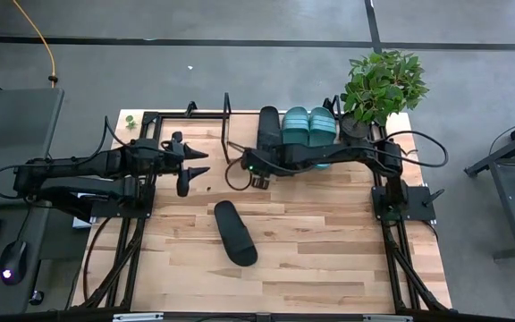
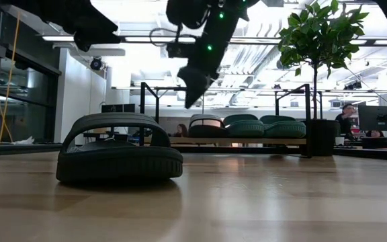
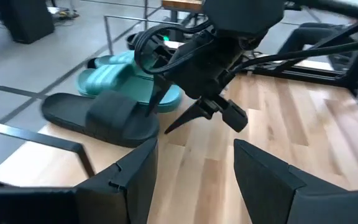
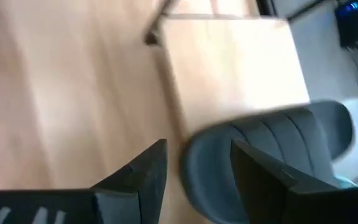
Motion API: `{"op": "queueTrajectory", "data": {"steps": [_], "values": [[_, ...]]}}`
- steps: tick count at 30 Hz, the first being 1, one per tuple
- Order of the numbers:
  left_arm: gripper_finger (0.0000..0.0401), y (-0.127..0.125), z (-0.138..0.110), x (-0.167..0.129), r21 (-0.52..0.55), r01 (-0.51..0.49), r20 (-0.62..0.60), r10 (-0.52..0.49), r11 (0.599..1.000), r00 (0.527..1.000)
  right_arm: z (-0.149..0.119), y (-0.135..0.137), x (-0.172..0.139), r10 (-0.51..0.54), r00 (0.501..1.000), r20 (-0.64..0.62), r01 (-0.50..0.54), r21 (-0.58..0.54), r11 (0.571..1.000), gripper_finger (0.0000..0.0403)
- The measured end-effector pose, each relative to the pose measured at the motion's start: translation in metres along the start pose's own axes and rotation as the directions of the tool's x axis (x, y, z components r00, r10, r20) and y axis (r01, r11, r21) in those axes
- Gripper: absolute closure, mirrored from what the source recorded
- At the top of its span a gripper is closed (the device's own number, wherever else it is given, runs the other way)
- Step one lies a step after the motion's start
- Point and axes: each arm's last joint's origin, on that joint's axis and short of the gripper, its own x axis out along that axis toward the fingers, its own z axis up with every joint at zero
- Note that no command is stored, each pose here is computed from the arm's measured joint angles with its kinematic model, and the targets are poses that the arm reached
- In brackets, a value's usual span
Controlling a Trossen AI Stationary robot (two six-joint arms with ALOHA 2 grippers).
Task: Pick and place slides into the shelf
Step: Put the black slide on the shelf
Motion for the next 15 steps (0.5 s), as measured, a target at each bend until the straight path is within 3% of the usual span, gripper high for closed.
{"op": "queueTrajectory", "data": {"steps": [8, 15], "values": [[0.0208, -0.002, -0.001, 0.0, -0.047, 0.084, -0.012, -0.085, 0.995, 0.996, 0.005, 0.025, -0.014, 0.042, 0.997, 0.067, -0.04, -0.036, 0.999, 0.0237], [0.0208, -0.003, -0.008, -0.001, -0.126, 0.115, -0.085, -0.127, 0.985, 0.988, 0.006, 0.042, -0.022, 0.131, 0.987, 0.091, -0.133, 0.024, 0.991, 0.0238]]}}
